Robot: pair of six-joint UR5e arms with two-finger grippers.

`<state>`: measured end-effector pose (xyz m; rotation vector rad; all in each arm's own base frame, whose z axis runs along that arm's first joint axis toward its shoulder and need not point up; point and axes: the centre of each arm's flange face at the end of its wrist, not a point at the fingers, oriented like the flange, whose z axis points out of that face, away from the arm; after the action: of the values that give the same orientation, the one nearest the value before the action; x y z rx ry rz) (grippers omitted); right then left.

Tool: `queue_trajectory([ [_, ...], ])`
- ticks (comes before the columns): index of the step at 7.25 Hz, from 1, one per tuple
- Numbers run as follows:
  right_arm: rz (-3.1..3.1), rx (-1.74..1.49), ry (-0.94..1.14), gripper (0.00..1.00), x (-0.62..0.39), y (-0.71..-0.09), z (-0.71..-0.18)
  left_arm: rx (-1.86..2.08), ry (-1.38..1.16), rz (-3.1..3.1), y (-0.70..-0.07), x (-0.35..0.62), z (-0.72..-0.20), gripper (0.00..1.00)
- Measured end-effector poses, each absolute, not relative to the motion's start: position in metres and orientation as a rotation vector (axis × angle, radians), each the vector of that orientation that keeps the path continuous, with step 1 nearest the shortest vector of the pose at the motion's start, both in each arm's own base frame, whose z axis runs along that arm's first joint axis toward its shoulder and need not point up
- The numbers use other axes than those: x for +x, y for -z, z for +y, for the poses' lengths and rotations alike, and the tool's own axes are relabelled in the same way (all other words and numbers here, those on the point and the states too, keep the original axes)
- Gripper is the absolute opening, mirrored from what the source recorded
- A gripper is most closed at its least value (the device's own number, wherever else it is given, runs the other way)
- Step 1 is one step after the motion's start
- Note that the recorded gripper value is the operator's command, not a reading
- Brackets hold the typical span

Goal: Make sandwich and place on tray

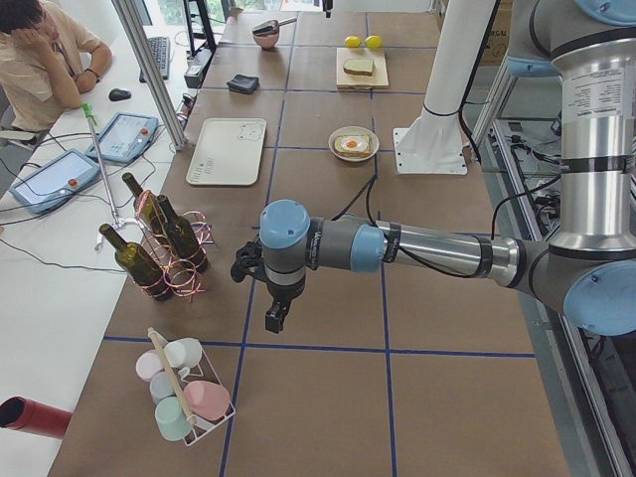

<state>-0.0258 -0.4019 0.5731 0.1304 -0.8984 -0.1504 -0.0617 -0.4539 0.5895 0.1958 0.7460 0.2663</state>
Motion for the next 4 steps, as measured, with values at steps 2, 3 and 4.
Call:
queue_trajectory([
  [2, -0.94, 0.115, 0.053, 0.96, -0.085, -0.577, -0.353, 0.195, -0.267, 0.748, -0.59, -0.061, -0.454, 1.0],
  [3, -0.959, 0.111, 0.023, 0.87, -0.106, -0.58, -0.331, 0.194, -0.267, 0.749, -0.59, -0.061, -0.454, 1.0],
  [4, -0.982, 0.109, 0.003, 0.8, -0.123, -0.585, -0.314, 0.194, -0.266, 0.75, -0.59, -0.061, -0.454, 1.0],
])
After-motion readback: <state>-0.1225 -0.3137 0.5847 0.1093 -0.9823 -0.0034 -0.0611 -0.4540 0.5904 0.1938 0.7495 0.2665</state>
